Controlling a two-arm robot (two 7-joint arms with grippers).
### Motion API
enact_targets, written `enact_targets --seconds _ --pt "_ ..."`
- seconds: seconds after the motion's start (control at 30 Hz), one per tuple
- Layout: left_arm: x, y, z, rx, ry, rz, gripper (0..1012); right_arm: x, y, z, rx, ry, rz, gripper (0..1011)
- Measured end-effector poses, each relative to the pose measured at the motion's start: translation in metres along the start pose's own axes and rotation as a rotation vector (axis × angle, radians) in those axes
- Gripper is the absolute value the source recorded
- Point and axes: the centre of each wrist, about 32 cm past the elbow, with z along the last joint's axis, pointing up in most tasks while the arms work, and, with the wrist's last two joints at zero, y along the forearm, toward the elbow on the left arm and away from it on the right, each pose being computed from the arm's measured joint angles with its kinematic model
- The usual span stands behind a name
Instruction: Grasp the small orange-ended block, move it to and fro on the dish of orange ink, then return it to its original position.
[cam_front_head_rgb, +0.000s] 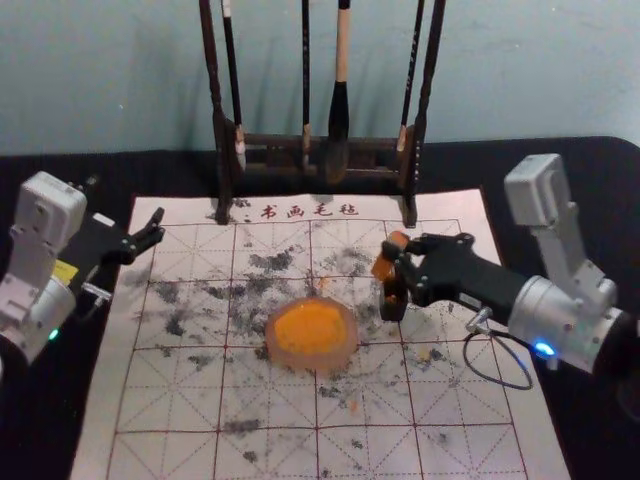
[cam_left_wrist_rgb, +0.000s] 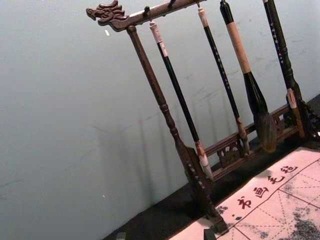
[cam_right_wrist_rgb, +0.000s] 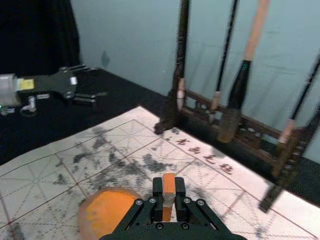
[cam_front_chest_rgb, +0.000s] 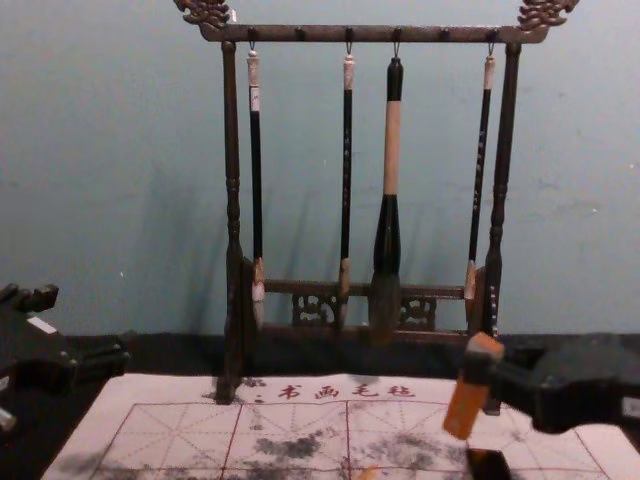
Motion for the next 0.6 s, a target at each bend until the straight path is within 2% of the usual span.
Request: enact_targets --seconds 0.33,0.6 --pt "0.0 0.0 0.0 0.0 0.0 0.0 1001 -0.007 0.027 0.001 -0.032 -0.013 0.074 127" --pt "0.0 0.0 0.0 0.0 0.0 0.0 1001 -0.012 0.045 -0.003 -0.08 -0.024 0.093 127"
